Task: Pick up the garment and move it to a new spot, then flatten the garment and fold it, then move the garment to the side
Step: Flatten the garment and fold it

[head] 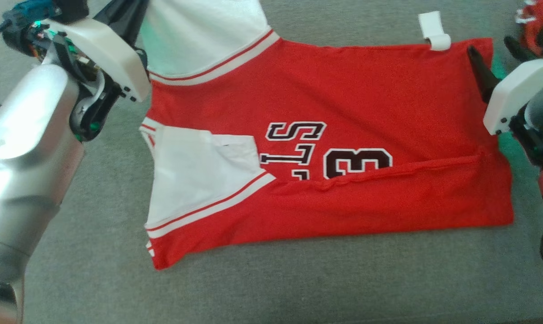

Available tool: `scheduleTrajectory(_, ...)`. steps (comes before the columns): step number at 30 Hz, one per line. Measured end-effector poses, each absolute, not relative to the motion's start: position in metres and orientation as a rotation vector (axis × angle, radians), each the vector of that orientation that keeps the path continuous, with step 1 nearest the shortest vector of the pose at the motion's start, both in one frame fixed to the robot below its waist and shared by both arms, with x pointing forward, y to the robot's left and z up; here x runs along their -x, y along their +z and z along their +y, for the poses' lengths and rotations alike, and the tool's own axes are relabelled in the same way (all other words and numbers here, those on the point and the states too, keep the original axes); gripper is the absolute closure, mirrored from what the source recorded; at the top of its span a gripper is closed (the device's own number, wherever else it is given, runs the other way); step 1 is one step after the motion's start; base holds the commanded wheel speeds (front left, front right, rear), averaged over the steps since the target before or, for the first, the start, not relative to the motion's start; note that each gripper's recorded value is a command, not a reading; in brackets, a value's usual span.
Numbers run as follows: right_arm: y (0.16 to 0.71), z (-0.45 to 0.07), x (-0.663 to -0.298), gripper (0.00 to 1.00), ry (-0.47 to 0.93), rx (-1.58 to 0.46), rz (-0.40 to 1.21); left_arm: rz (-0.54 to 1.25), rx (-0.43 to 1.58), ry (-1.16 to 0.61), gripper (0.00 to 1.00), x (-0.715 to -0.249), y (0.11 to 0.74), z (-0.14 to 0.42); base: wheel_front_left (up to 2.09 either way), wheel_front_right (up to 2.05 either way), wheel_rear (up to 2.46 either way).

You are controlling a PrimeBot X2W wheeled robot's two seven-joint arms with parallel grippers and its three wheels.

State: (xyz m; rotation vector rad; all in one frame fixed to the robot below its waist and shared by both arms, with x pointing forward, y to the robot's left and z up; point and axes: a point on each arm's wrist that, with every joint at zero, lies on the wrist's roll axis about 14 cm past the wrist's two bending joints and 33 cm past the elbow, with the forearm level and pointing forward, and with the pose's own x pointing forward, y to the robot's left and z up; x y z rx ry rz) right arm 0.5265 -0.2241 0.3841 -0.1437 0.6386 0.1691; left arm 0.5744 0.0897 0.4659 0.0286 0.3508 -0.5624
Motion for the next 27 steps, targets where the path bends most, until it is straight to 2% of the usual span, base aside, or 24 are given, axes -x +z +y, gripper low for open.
scheduleTrajectory(14, 0.358, -0.218, -0.549, 0.00, 0.184, 0.173, 0.737, 0.379, -0.023, -0.568, 1.00, -0.561, 0.456, 0.096, 0.00, 0.00, 0.00)
scheduleTrajectory(15, 0.358, -0.216, -0.550, 0.40, 0.189, 0.176, 0.740, 0.382, -0.022, -0.567, 1.00, -0.561, 0.455, 0.096, 0.00, 0.00, 0.00)
scheduleTrajectory(16, 0.358, -0.216, -0.551, 1.00, 0.191, 0.176, 0.741, 0.384, -0.023, -0.560, 1.00, -0.562, 0.454, 0.097, 0.00, 0.00, 0.00)
scheduleTrajectory(21, 0.365, -0.215, -0.558, 1.00, 0.198, 0.172, 0.691, 0.390, -0.025, -0.528, 1.00, -0.567, 0.448, 0.103, 0.00, 0.00, 0.00)
scheduleTrajectory(27, 0.396, -0.214, -0.576, 1.00, 0.187, 0.103, 0.554, 0.322, -0.027, -0.448, 1.00, -0.588, 0.456, 0.119, 0.00, 0.00, 0.00)
